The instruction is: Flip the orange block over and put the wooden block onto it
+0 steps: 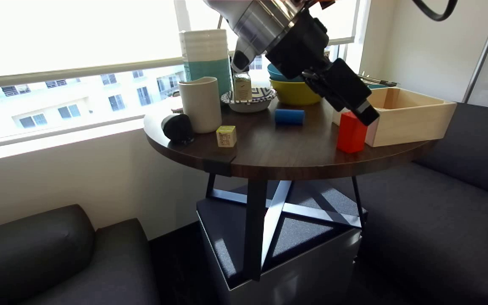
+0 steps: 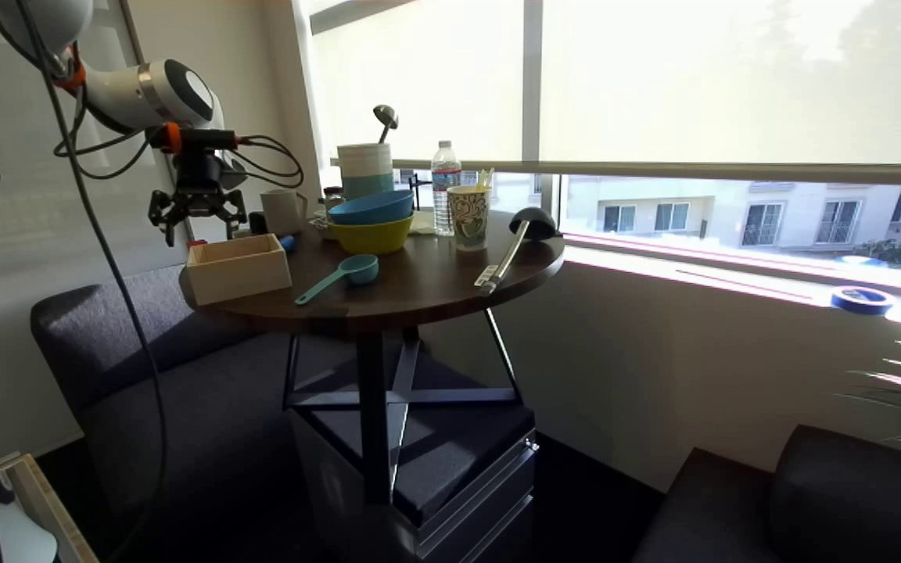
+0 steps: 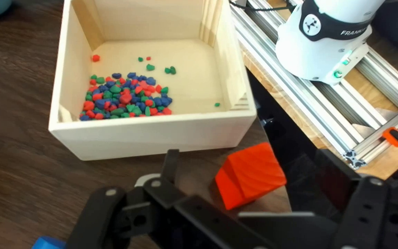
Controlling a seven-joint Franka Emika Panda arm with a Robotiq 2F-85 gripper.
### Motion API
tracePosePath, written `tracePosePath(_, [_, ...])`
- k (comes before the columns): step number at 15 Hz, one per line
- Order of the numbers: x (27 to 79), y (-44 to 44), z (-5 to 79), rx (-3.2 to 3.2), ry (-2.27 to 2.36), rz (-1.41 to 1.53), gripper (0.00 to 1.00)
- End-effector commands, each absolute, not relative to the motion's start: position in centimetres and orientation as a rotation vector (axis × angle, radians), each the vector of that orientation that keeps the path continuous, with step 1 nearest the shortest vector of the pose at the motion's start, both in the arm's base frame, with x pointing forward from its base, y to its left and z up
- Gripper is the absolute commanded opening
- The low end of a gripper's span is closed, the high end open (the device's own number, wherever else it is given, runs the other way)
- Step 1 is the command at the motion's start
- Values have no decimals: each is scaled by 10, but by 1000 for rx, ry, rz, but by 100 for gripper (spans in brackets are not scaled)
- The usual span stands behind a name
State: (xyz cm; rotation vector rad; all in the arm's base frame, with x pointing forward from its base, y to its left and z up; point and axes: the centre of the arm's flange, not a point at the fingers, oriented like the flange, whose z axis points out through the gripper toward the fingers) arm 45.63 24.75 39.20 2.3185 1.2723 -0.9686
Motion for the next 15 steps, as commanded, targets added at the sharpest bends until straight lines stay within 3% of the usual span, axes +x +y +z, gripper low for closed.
tracePosePath(1, [466,251,413,2393,1283,-792,100])
tracePosePath(15, [494,279,442,2903,1217,12,100])
